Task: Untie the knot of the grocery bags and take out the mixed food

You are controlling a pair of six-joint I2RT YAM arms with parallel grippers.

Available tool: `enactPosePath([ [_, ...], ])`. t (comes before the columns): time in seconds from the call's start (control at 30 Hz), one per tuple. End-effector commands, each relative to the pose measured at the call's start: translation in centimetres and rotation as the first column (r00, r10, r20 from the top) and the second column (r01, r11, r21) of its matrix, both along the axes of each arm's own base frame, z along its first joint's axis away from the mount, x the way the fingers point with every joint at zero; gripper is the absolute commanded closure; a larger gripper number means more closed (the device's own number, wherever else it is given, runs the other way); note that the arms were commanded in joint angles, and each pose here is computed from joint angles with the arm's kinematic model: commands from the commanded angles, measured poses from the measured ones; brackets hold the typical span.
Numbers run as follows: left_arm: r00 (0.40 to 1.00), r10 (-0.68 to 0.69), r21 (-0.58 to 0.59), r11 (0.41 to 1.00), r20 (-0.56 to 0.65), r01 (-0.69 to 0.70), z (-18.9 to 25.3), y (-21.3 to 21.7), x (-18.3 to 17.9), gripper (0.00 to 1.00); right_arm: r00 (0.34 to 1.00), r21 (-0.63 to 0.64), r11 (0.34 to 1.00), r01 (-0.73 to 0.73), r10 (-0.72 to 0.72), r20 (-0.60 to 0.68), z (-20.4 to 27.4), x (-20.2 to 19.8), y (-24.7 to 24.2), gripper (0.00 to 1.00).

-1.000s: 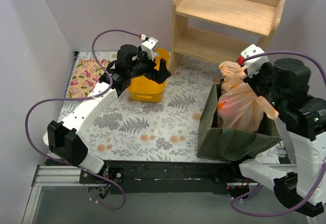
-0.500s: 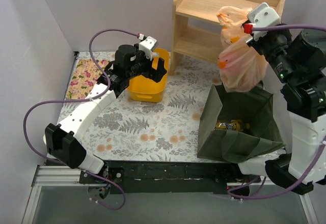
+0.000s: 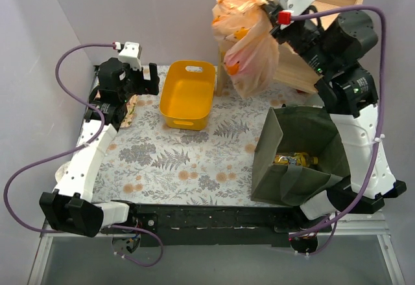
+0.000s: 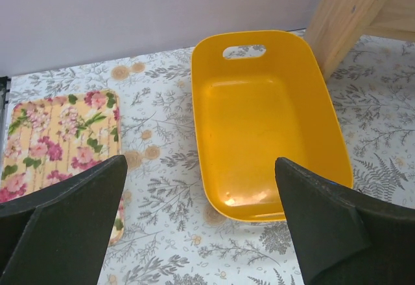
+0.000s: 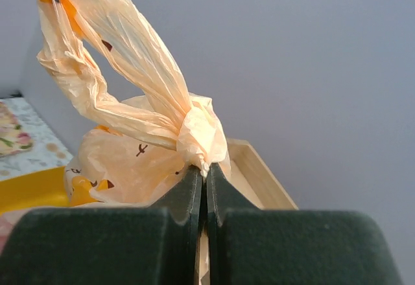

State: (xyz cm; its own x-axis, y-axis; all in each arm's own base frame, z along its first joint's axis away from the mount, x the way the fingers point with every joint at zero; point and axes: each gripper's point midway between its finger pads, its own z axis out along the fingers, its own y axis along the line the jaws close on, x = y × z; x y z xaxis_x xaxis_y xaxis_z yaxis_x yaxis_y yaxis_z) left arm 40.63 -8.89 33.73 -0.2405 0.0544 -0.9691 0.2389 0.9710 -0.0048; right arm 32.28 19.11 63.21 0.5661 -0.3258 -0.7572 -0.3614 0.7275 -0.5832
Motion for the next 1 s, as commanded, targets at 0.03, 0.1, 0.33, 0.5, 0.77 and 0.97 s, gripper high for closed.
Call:
enactPosePath([
  [0.03, 0.997, 0.071, 0.000, 0.997, -0.019, -0.071, -0.4, 2.5, -2.5, 0.02, 0.965, 0.104, 0.963, -0.249, 0.237, 0.113, 3.4, -4.9, 4.8, 0.99],
  [0.1, 0.996, 0.091, 0.000, 0.996, -0.016, -0.091, -0.4, 3.4, -3.0, 0.02, 0.941, 0.070, 0.938, -0.339, 0.339, 0.023, 0.7, -5.6, 7.6, 0.99],
  [0.33, 0.993, 0.115, -0.005, 0.993, -0.016, -0.115, -1.0, 4.3, -3.7, 0.02, 0.737, -0.055, 0.750, -0.659, 0.629, -0.247, -10.3, -10.5, 13.6, 0.99],
  [0.5, 0.992, 0.120, -0.009, 0.993, -0.037, -0.121, -2.4, 4.5, -4.1, 0.02, 0.614, -0.072, 0.646, -0.760, 0.678, -0.405, -17.0, -14.1, 16.4, 0.99],
  [0.77, 0.993, 0.112, 0.009, 0.994, -0.023, -0.112, -2.8, 4.6, -5.1, 0.02, 0.448, -0.105, 0.490, -0.865, 0.664, -0.598, -25.8, -18.6, 20.5, 0.99],
  [0.97, 0.996, 0.091, 0.010, 0.996, -0.018, -0.091, -3.3, 4.4, -6.1, 0.02, 0.394, -0.102, 0.471, -0.876, 0.578, -0.715, -30.2, -18.7, 21.7, 0.58],
])
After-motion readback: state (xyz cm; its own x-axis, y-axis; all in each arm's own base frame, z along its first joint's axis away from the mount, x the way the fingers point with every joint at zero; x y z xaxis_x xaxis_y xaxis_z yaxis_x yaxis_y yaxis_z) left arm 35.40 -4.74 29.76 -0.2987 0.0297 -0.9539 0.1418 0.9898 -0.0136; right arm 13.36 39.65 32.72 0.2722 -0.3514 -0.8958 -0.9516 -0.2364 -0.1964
